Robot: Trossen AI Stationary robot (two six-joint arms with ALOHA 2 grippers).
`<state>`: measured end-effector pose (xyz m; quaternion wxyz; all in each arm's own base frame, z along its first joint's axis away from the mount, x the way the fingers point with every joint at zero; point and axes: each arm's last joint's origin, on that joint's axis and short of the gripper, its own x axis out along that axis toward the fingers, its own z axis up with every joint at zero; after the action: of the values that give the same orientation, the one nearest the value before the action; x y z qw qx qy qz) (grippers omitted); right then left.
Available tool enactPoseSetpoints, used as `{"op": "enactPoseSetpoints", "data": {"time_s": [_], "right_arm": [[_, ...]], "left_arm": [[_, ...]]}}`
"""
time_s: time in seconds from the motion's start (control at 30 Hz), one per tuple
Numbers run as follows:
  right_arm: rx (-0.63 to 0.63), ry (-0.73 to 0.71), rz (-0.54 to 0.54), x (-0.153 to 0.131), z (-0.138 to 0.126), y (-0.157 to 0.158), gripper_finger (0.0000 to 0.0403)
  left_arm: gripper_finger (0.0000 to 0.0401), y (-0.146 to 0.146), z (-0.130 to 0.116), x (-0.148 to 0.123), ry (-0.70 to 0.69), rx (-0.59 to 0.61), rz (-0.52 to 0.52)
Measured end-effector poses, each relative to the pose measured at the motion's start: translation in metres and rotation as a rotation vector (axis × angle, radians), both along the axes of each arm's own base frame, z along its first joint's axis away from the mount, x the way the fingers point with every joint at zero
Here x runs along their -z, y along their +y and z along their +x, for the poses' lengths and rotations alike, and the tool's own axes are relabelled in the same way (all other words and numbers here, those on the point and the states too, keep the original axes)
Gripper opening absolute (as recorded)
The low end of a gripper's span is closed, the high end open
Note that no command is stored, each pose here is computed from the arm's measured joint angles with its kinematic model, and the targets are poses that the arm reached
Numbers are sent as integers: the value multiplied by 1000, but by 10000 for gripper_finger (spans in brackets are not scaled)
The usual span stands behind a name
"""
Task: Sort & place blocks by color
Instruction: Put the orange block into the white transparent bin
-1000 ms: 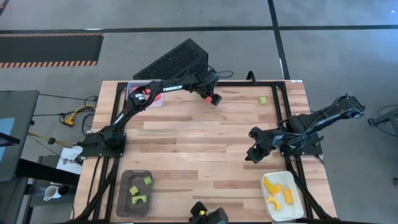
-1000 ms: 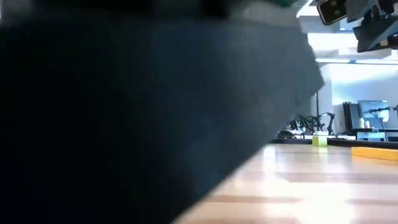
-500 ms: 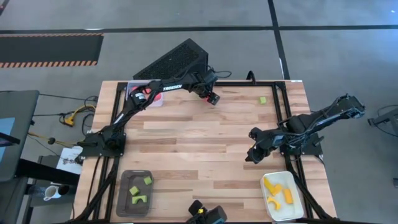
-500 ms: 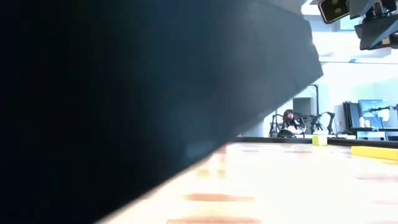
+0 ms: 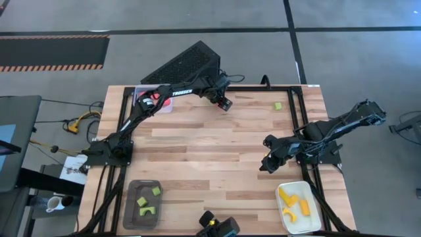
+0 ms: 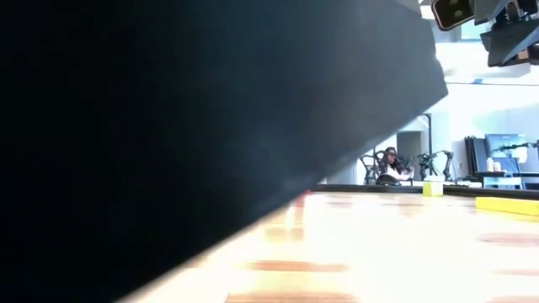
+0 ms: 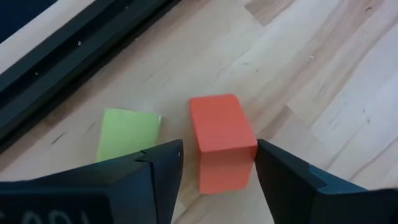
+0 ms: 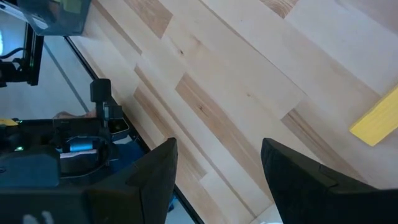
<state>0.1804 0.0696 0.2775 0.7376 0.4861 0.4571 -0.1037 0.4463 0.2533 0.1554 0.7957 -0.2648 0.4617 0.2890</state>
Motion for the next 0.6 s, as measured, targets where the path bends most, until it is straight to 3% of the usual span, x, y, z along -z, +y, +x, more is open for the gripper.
{"op": "enactPoseSetpoints", "data": {"time_s": [0.27,0.43,0.6], "right_arm": [[0,0,0,0,0,0,255],[0,0,0,0,0,0,255],[0,0,0,0,0,0,255]], "left_arm": [[177,0,0,0,0,18,4],[177,4,-2,0,-20,-50,-27],[180,17,-9,-1,-83,-144,-129]]}}
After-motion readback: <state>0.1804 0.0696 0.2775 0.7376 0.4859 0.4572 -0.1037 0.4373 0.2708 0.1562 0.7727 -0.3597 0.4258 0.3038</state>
